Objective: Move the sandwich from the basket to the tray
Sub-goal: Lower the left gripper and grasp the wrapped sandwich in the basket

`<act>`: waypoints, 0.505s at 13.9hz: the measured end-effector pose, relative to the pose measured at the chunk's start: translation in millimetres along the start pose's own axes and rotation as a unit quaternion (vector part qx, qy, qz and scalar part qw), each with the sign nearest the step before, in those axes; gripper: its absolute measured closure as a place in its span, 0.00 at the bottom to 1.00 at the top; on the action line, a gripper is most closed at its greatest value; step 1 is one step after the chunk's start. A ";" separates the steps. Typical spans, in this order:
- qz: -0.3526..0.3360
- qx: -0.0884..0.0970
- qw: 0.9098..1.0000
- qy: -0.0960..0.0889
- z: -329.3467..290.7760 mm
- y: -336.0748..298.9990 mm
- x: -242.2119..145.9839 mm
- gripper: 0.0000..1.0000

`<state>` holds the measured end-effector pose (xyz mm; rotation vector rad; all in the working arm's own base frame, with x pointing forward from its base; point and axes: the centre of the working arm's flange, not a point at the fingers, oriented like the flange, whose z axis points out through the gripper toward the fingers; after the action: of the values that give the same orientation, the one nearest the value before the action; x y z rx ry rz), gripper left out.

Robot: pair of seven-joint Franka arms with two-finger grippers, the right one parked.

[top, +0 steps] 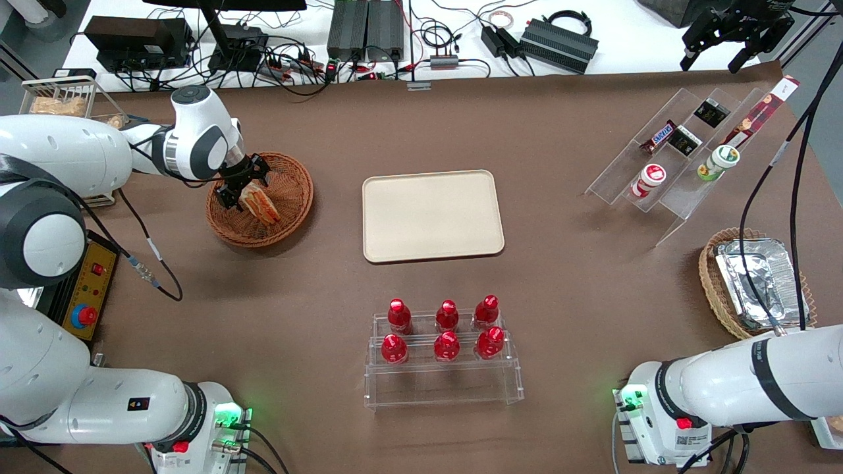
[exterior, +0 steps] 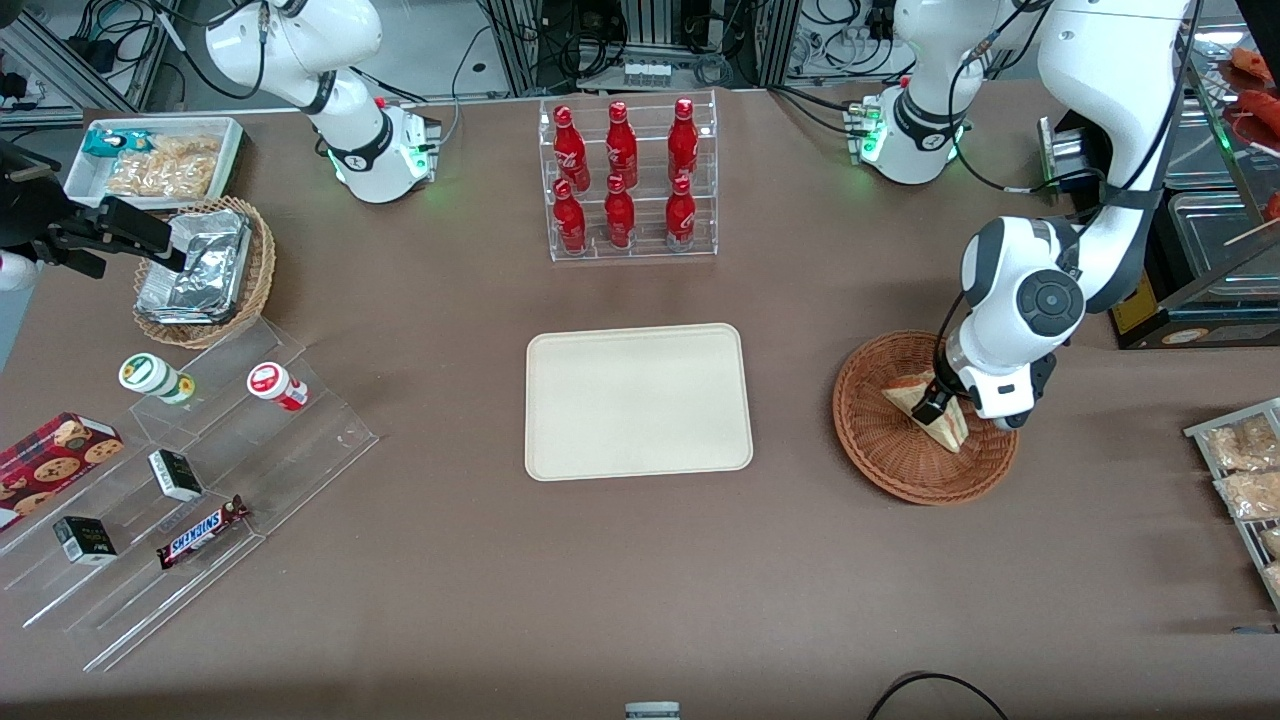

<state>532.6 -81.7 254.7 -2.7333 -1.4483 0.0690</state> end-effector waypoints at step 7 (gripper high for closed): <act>-0.033 0.003 0.999 -0.001 -0.7 0.2 0.2 0.75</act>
<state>532.9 -81.7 255.4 -2.6792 -1.5343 0.0741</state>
